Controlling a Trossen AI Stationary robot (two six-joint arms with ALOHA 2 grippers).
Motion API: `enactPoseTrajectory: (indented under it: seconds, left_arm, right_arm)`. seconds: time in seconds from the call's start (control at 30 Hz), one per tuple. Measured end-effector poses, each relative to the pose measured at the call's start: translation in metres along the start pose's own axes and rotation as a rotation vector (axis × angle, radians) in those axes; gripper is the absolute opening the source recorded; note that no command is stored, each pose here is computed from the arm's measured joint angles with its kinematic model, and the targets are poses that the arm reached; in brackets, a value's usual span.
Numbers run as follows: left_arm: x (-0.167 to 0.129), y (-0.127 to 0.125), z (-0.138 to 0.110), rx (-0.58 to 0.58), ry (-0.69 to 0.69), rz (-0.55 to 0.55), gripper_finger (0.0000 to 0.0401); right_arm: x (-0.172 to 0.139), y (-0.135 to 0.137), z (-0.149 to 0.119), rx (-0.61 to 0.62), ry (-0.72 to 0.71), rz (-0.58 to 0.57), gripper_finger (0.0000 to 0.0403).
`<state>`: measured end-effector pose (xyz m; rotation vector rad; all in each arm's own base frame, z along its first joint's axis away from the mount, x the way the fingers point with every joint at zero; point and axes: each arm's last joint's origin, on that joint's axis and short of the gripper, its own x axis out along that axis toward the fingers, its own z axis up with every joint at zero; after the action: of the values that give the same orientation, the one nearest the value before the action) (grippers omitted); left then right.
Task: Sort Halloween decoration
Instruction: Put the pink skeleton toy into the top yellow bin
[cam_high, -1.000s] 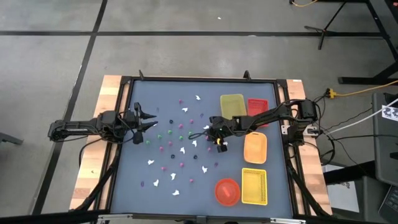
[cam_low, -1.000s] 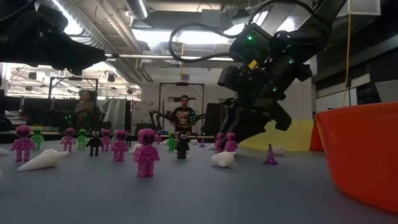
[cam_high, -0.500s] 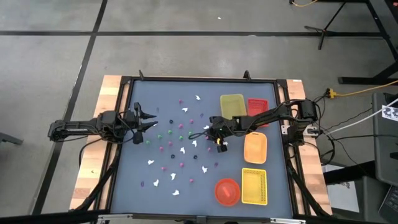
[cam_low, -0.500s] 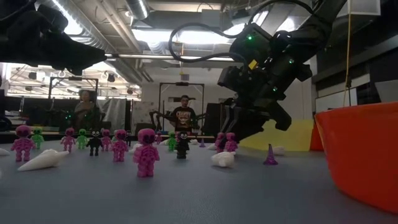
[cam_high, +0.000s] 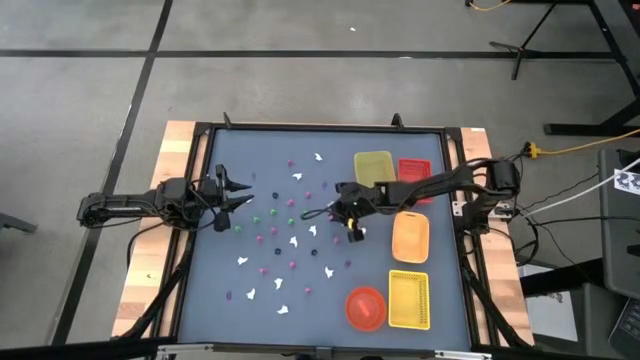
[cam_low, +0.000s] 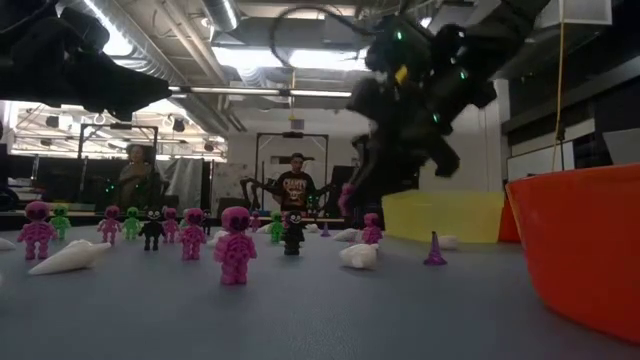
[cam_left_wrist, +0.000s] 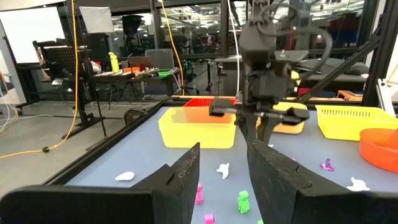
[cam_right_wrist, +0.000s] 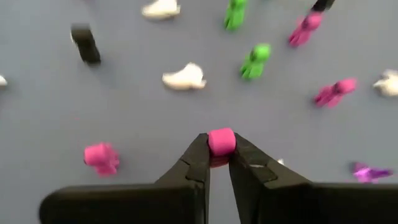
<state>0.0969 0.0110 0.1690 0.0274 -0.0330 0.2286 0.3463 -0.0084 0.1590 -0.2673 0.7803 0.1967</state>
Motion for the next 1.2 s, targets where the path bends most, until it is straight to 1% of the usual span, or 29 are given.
enactPoseTrajectory:
  seconds: [0.17,0.33,0.47,0.53,0.7,0.83,0.97,1.1,1.2]
  left_arm:
    - [0.000,0.000,0.000,0.000,0.000,0.001,0.0119]
    - [0.000,0.000,0.000,0.000,0.000,0.009,0.0119]
    - [0.000,0.000,0.000,0.000,-0.001,0.010,0.0119]
    - [0.000,0.000,0.000,0.000,-0.001,0.010,0.0119]
    - [0.000,0.000,0.000,0.000,-0.001,0.010,0.0119]
    - [0.000,0.000,0.000,0.000,-0.001,0.009,0.0119]
    - [0.000,0.000,0.000,0.000,-0.001,0.010,0.0119]
    - [0.000,0.000,0.000,0.000,-0.001,0.009,0.0119]
    - [0.000,0.000,0.000,0.000,-0.001,0.009,0.0119]
  right_arm:
    - [-0.015,-0.008,0.026,0.005,0.049,0.017,0.0041]
    - [-0.035,-0.014,0.049,0.010,0.175,0.059,0.0041]
    - [-0.054,-0.018,0.062,0.011,0.306,0.043,0.0041]
    - [-0.063,-0.020,0.066,0.003,0.370,0.006,0.0041]
    - [-0.079,-0.023,0.060,-0.039,0.579,-0.117,0.0041]
    - [-0.086,-0.024,0.049,-0.074,0.735,-0.175,0.0041]
    - [-0.088,-0.028,0.043,-0.061,0.787,-0.164,0.0041]
    - [-0.089,-0.036,0.040,-0.031,0.791,-0.167,0.0043]
    - [-0.090,-0.042,0.038,-0.016,0.797,-0.177,0.0052]
